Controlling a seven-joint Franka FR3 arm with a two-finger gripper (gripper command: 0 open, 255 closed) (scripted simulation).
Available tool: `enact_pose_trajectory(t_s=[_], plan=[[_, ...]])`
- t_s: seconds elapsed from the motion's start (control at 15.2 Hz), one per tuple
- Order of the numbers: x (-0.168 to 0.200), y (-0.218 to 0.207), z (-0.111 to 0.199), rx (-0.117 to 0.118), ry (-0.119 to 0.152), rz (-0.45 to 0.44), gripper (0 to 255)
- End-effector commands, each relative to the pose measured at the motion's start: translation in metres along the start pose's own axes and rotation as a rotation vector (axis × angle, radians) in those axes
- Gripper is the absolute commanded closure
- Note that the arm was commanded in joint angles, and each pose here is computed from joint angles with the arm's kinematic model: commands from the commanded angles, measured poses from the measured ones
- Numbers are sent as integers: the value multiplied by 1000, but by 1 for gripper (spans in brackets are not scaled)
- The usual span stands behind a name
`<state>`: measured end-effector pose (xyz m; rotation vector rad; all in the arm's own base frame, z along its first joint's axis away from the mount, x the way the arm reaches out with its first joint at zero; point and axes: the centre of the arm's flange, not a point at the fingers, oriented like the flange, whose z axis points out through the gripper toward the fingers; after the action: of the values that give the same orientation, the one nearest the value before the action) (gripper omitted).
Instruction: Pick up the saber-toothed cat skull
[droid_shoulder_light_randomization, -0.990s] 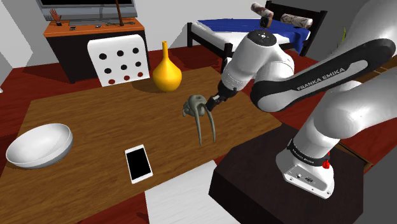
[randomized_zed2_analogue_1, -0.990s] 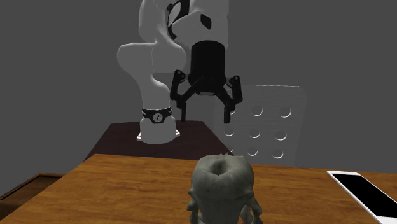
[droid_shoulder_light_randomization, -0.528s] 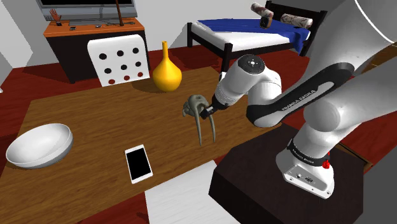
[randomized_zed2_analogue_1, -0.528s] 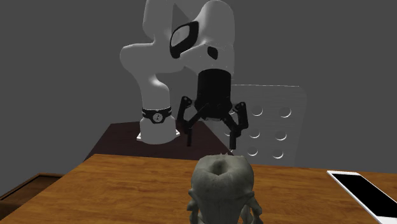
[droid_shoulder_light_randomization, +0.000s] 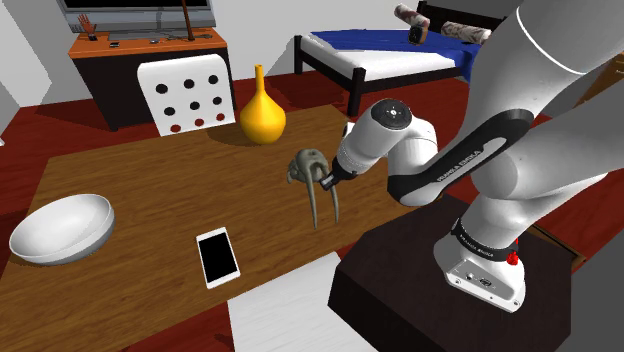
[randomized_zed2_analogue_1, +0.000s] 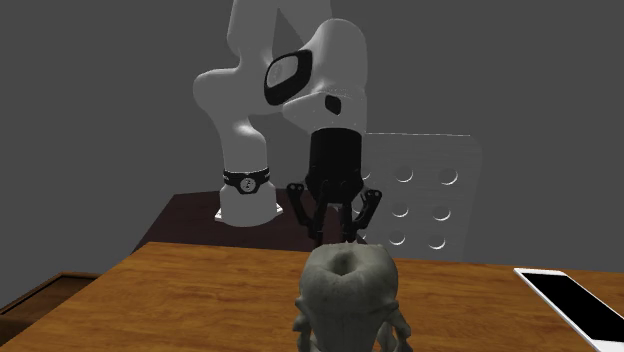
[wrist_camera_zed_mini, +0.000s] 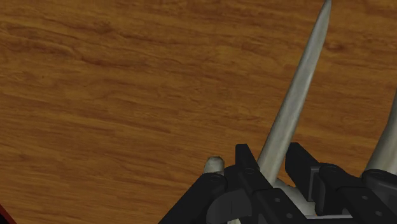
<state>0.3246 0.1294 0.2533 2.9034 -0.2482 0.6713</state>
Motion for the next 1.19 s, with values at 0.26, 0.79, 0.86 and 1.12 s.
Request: enact_pose_trajectory(t_s=[0.26,0.79,0.86,1.12], plan=[[0,0,0,0,0,0,255],[14,3,-28,0,0,0,255],[16,3,-33,0,0,0,255],[26,5,-52,0,0,0,255]])
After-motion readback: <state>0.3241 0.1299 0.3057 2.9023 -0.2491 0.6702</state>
